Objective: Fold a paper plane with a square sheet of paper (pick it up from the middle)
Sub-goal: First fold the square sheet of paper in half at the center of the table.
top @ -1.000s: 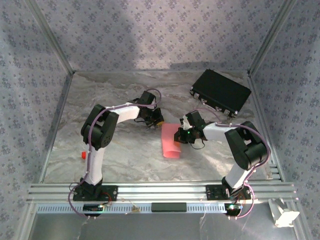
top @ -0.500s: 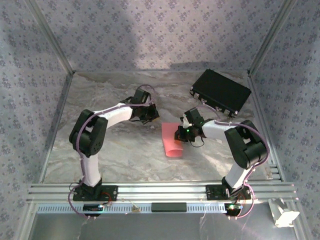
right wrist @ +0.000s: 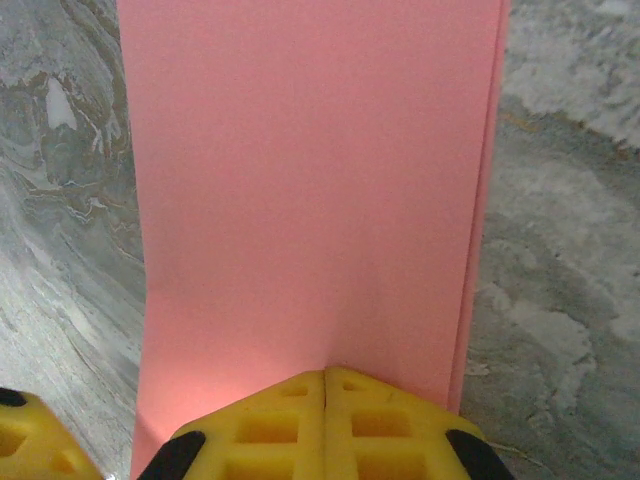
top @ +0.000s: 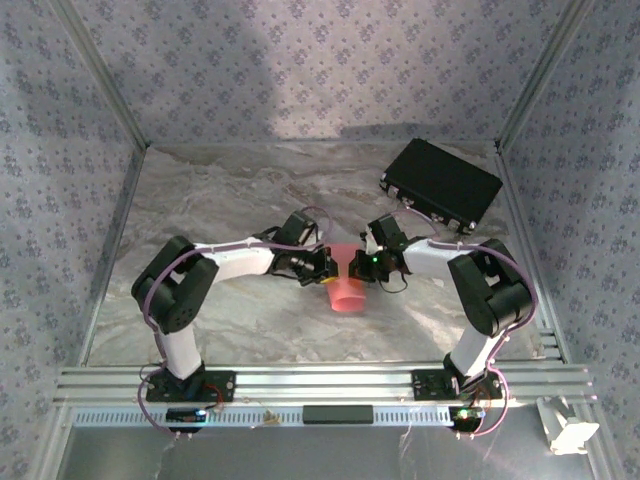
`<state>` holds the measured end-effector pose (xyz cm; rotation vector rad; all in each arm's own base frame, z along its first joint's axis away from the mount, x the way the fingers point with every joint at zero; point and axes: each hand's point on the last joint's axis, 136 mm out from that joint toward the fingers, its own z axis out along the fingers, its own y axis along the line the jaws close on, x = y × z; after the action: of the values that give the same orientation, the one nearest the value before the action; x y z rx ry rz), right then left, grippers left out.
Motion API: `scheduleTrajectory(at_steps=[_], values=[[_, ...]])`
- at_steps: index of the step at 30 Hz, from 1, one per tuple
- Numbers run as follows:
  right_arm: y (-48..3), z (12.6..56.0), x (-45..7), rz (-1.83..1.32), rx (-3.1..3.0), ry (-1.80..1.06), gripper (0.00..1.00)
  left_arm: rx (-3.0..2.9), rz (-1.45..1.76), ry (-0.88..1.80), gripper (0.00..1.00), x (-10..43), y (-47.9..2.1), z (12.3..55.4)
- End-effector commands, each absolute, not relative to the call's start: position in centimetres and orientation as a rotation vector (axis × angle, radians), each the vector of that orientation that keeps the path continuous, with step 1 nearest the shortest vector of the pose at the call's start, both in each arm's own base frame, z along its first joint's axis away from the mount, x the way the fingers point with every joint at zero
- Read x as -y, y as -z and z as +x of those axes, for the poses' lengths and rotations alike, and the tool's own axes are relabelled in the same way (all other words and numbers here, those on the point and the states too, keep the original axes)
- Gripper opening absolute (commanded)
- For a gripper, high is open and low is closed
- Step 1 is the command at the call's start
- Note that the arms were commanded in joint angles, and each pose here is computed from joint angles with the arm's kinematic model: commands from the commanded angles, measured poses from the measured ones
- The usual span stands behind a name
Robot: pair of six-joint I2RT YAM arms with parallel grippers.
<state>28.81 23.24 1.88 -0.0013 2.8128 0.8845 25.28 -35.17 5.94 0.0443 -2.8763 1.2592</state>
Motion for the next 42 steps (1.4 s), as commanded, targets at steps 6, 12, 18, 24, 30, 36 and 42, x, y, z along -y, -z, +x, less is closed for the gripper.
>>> scheduleTrajectory(at_steps=[6, 12, 18, 24, 30, 36, 42], values=[[1.0, 27.1, -20.6, 0.086, -2.921, -0.731, 0.00, 2.847, 0.075, -1.299, 0.00, 35.6, -5.0, 25.5], [1.1, 27.0, -20.6, 0.092, -2.923, -0.736, 0.00, 2.875, 0.064, -1.215, 0.01, 34.5, -3.3, 25.2], [1.3, 26.9, -20.5, 0.094, -2.926, -0.737, 0.00, 2.901, 0.080, -1.161, 0.00, 33.3, -1.6, 24.5], [1.5, 26.7, -20.4, 0.100, -2.929, -0.732, 0.00, 2.939, 0.058, -1.051, 0.00, 31.1, 0.7, 23.1], [1.6, 26.6, -20.2, 0.106, -2.932, -0.728, 0.00, 2.959, 0.035, -1.089, 0.00, 31.2, -0.2, 23.3], [1.6, 26.5, -19.9, 0.114, -2.935, -0.712, 0.00, 2.946, 0.072, -1.260, 0.00, 32.9, -5.1, 24.3], [1.7, 26.3, -19.8, 0.114, -2.939, -0.713, 0.00, 2.872, 0.091, -1.366, 0.00, 34.2, -6.0, 23.7]])
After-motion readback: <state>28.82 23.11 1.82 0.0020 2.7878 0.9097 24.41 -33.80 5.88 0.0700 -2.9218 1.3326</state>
